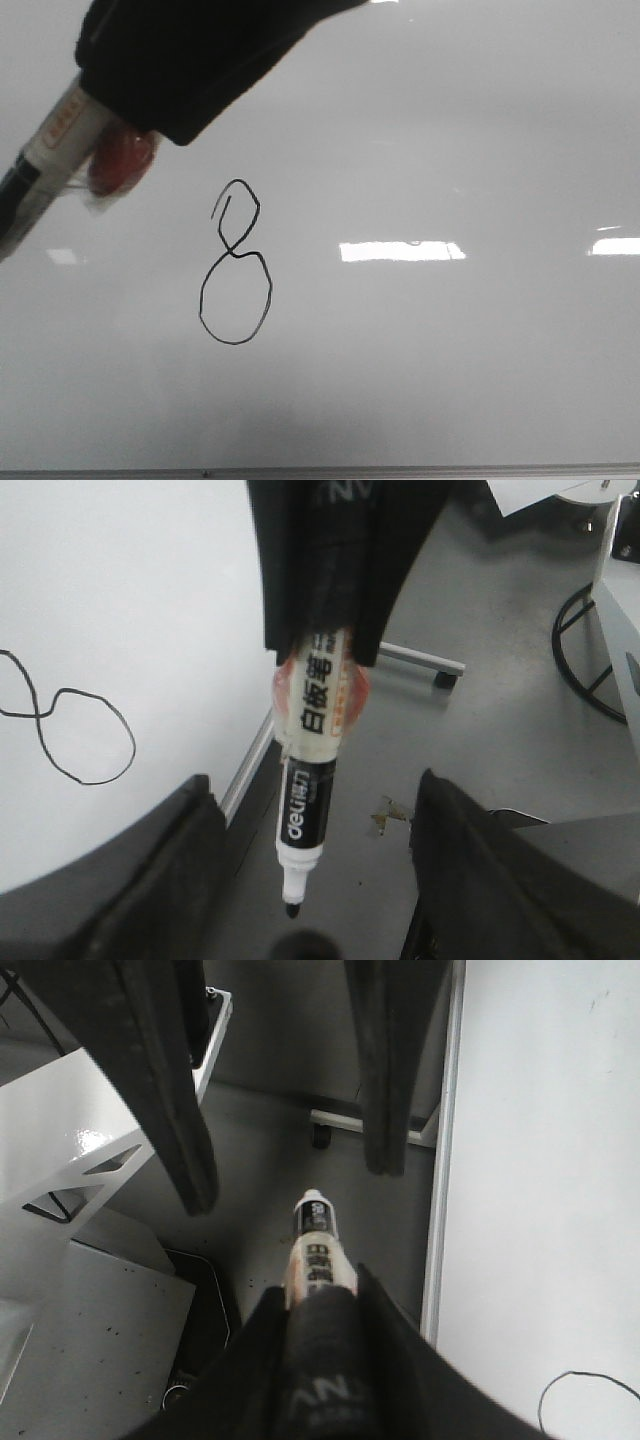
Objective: Write number 8 on whiteboard
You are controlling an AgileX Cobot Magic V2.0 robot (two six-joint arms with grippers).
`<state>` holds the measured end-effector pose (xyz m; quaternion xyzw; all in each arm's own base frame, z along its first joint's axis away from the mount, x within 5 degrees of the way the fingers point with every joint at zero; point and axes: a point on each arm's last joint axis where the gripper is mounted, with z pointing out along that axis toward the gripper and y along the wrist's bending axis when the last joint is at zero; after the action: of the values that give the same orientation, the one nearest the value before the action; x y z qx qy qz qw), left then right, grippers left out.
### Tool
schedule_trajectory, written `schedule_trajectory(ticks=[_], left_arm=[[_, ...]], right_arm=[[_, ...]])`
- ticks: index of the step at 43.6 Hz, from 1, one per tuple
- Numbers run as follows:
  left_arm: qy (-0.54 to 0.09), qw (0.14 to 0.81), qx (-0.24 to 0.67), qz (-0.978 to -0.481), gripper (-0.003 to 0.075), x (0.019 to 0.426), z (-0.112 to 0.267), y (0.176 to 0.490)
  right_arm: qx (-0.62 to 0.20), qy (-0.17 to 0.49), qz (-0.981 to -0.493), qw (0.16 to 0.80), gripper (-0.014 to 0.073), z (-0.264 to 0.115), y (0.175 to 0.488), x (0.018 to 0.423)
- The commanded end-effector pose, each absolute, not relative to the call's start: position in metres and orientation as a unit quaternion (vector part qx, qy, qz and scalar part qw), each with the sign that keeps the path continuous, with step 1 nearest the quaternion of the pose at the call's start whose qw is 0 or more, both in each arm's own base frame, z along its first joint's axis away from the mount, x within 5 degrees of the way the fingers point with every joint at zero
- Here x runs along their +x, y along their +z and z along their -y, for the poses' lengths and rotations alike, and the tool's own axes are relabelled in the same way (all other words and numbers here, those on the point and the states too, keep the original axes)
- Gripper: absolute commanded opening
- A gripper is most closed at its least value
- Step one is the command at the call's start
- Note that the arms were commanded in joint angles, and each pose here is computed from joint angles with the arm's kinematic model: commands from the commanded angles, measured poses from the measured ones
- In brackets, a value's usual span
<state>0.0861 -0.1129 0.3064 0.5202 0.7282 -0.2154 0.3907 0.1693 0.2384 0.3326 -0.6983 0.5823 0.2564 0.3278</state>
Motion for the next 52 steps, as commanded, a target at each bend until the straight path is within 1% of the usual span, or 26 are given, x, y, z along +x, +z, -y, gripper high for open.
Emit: schedule_trajectory(ticks=[1,6,10,19,21,29,38,40,42,46,48,52], left_arm=[[-0.23,0.424,0.507,-0.714,0.0331,0.089,0.117,0.321],[-0.234,0.426,0.515,-0.706,0.0291,0.089,0.118,0.322],[-0.234,0.416,0.518,-0.709,0.0291,0.091,0.12,0.319],[-0.233,0.408,0.519,-0.714,0.0286,0.094,0.123,0.316],[-0.233,0.408,0.519,-0.714,0.0265,0.094,0.123,0.316],[-0.231,0.41,0.519,-0.713,0.0116,0.094,0.123,0.316],[-0.231,0.41,0.519,-0.713,0.0006,0.094,0.123,0.316],[-0.231,0.411,0.519,-0.713,-0.0014,0.094,0.123,0.316],[-0.231,0.411,0.519,-0.713,-0.0021,0.094,0.123,0.316],[-0.231,0.411,0.519,-0.713,-0.0021,0.094,0.123,0.316],[-0.231,0.411,0.519,-0.713,-0.0021,0.094,0.123,0.316],[-0.233,0.41,0.514,-0.716,-0.0021,0.095,0.123,0.316]], right_arm=[[-0.68,0.271,-0.567,0.377,-0.0067,-0.239,0.357,0.163],[-0.672,0.282,-0.568,0.383,-0.0067,-0.241,0.359,0.162],[-0.663,0.294,-0.57,0.385,-0.0067,-0.243,0.36,0.161],[-0.664,0.299,-0.569,0.381,-0.0067,-0.243,0.36,0.16],[-0.665,0.299,-0.569,0.38,-0.0067,-0.242,0.36,0.16],[-0.675,0.286,-0.567,0.376,-0.0067,-0.241,0.358,0.161],[-0.671,0.288,-0.568,0.379,-0.0059,-0.242,0.359,0.161],[-0.67,0.288,-0.568,0.38,-0.0028,-0.242,0.359,0.161],[-0.669,0.288,-0.569,0.382,0.0044,-0.242,0.359,0.161],[-0.659,0.293,-0.575,0.387,0.0241,-0.243,0.36,0.162],[-0.653,0.298,-0.576,0.391,0.0354,-0.243,0.362,0.162],[-0.64,0.296,-0.579,0.41,0.0517,-0.241,0.367,0.163]])
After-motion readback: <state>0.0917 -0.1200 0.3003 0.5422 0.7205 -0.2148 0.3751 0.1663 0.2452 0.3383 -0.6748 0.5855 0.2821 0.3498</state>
